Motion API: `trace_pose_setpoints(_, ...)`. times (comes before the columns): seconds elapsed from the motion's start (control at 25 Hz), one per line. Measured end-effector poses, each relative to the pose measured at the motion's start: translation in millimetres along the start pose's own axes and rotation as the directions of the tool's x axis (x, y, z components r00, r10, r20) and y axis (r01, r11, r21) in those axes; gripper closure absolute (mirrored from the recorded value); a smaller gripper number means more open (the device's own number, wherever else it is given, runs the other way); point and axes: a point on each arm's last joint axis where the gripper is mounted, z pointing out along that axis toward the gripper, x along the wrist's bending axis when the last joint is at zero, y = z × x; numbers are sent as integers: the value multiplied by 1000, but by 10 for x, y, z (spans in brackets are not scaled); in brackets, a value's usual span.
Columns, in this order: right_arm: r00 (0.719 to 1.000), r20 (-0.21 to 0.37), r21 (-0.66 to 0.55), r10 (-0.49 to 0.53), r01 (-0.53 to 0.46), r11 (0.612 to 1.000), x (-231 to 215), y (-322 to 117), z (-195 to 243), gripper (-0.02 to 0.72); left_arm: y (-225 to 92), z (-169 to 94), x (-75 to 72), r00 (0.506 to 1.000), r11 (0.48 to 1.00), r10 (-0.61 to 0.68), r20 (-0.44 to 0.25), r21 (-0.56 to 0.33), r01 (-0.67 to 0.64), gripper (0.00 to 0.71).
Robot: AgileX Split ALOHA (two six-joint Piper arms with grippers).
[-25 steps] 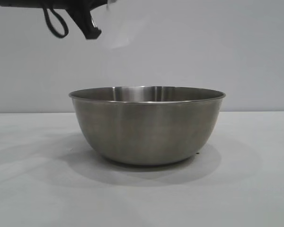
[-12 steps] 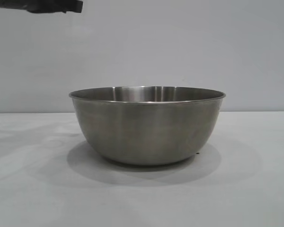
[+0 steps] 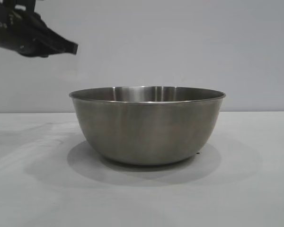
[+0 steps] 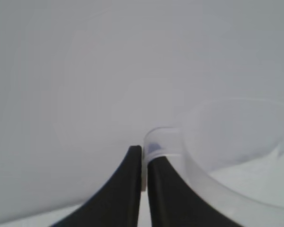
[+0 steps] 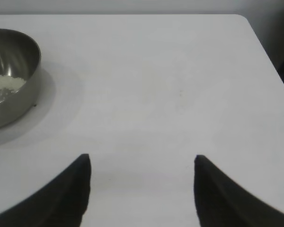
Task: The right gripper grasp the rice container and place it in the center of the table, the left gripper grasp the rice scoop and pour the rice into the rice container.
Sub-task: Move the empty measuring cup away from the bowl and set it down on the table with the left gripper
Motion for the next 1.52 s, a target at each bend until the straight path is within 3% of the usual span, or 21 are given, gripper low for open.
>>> trace_pose_setpoints(0.32,1000,0,0,0,0,1000,0,0,0,261,-228,14,-5,1000,997,-10,-25,70,12,710)
trace_pose_setpoints(0.56,1000,0,0,0,0,1000,0,0,0,261,-405,-248,52,999,998,6,-49,67,-3,710)
trace_pose_setpoints(0.76,1000,0,0,0,0,1000,0,0,0,261,-622,-521,55,999,987,-43,-16,152,45,710)
trace_pose_setpoints(1.52,1000,0,0,0,0,1000,0,0,0,261,-870,-784,86,984,950,-167,-53,258,175,710)
